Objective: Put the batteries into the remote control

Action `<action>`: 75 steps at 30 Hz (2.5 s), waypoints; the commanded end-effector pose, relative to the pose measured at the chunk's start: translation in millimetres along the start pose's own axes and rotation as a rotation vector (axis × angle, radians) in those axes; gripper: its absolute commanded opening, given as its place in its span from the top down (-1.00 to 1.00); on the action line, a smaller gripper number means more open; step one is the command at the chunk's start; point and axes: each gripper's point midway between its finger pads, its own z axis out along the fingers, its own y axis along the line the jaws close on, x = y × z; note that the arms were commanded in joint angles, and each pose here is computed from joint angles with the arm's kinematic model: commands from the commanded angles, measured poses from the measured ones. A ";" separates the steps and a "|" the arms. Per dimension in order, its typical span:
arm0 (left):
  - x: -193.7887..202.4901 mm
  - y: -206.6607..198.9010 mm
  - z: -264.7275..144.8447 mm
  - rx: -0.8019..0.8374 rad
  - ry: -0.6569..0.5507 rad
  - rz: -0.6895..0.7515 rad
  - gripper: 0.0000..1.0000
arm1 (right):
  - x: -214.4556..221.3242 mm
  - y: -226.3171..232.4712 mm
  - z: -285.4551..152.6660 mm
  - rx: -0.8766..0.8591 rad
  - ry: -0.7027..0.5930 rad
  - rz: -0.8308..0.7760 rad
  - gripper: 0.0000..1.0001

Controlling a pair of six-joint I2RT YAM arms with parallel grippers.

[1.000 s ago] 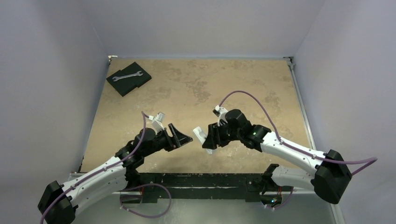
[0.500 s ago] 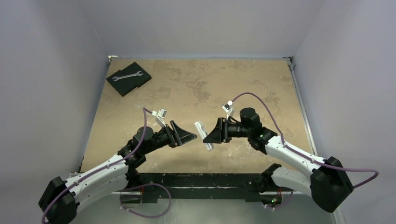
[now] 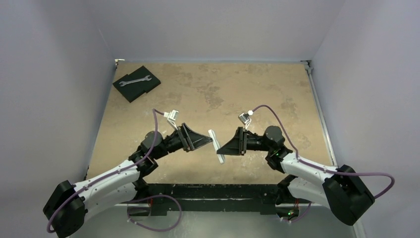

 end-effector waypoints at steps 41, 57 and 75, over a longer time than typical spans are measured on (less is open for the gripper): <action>-22.3 -63.1 9.0 0.183 -0.013 0.069 -0.35 | -2.0 44.7 14.4 -0.227 -0.061 -0.028 0.60; -22.6 -65.4 7.3 0.190 -0.015 0.071 -0.36 | 0.3 35.6 15.9 -0.208 -0.052 -0.009 0.60; -21.0 -62.1 6.5 0.181 -0.011 0.082 0.21 | 3.2 34.7 13.5 -0.200 -0.050 -0.007 0.60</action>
